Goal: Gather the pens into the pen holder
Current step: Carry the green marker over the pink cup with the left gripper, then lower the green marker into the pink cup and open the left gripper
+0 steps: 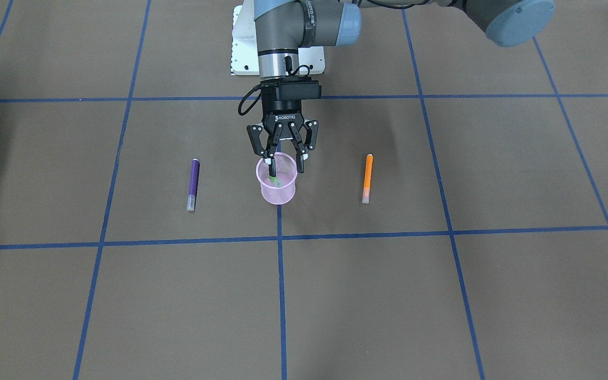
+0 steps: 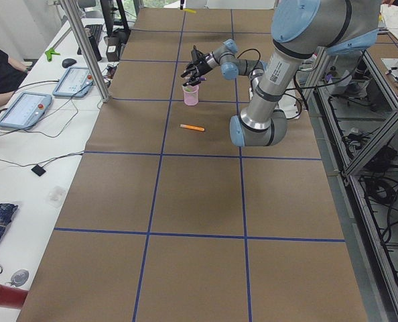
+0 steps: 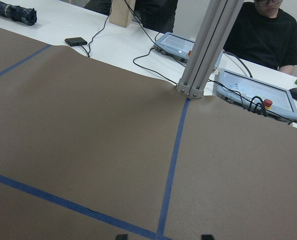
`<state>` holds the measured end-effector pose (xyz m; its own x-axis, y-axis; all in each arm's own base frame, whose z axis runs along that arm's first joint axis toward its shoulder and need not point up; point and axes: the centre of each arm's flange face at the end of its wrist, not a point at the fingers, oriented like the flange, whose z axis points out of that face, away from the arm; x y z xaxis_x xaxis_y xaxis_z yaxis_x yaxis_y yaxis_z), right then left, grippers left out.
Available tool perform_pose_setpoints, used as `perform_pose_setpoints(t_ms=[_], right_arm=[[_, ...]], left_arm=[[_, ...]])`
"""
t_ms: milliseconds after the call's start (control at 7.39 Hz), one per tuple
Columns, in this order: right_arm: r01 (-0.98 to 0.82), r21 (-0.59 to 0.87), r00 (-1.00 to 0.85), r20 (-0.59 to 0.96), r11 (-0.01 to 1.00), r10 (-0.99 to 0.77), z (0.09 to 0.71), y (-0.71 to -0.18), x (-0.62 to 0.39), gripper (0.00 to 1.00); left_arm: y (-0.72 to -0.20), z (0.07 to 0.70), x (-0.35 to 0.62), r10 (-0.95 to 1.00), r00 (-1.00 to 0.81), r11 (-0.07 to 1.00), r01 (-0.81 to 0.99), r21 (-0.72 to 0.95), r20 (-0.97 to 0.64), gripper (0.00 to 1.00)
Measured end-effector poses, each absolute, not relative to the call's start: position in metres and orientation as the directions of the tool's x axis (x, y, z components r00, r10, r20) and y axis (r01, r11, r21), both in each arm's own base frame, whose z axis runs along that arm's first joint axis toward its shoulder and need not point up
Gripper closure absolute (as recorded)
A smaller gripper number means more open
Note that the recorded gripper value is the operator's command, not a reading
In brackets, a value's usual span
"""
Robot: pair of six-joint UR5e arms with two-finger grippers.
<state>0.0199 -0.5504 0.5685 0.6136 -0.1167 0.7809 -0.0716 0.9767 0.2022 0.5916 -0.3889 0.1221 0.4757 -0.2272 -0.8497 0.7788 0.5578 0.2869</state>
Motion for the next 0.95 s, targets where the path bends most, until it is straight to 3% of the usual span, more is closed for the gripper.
perform_pose_setpoints(t_ms=[135, 406, 948], right_arm=[[-0.074, 0.196, 0.613, 0.782, 0.978, -0.110, 0.554, -0.551, 0.020, 1.00], [-0.083, 0.196, 0.611, 0.784, 0.977, -0.105, 0.533, -0.552, 0.020, 1.00], [-0.111, 0.199, 0.598, 0.796, 0.974, -0.094, 0.496, -0.570, 0.008, 1.00]], left_arm=[[-0.382, 0.111, 0.575, -0.203, 0.466, 0.576, 0.768, 0.279, -0.861, 0.15], [-0.377, 0.100, 0.533, -0.146, 0.471, 0.652, 0.707, 0.274, -0.870, 0.12], [-0.420, 0.145, 0.491, -0.048, 0.621, 0.796, 0.497, 0.346, -0.782, 0.19]])
